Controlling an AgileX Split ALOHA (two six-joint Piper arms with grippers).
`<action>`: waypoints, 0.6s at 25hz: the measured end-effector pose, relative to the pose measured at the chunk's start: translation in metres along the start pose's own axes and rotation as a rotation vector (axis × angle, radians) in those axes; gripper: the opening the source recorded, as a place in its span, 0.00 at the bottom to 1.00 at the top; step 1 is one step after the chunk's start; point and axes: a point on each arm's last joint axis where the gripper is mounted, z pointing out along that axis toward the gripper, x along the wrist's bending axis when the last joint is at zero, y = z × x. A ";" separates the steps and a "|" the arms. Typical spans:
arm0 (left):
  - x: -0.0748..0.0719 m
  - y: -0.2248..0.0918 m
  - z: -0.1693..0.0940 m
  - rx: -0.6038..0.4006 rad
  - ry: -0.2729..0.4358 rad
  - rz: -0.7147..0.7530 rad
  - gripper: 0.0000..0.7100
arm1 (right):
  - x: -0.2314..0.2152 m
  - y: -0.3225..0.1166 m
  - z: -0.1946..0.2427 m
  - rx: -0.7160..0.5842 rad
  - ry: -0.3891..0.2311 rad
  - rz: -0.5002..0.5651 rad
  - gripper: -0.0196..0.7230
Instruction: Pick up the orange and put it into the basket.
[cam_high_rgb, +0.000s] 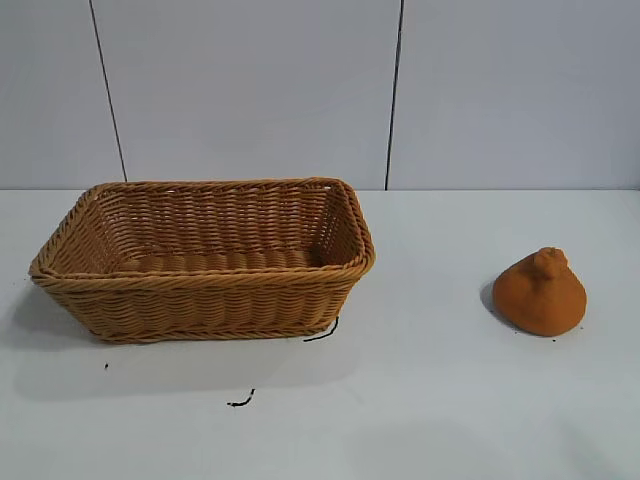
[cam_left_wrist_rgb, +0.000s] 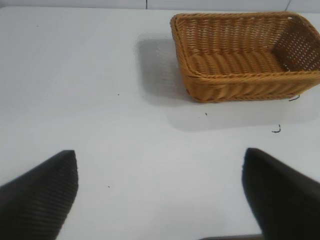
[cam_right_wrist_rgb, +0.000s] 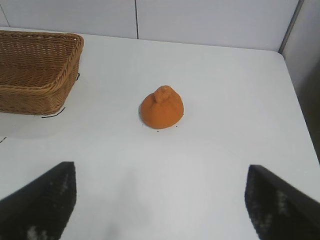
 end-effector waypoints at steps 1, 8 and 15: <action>0.000 0.000 0.000 0.000 0.000 0.000 0.90 | 0.000 0.000 0.000 0.000 0.000 -0.001 0.91; 0.000 0.000 0.000 0.000 0.000 0.000 0.90 | 0.000 0.000 0.000 0.000 0.000 -0.001 0.91; 0.000 0.000 0.000 0.000 0.000 0.000 0.90 | -0.003 0.044 0.017 0.015 -0.014 0.001 0.91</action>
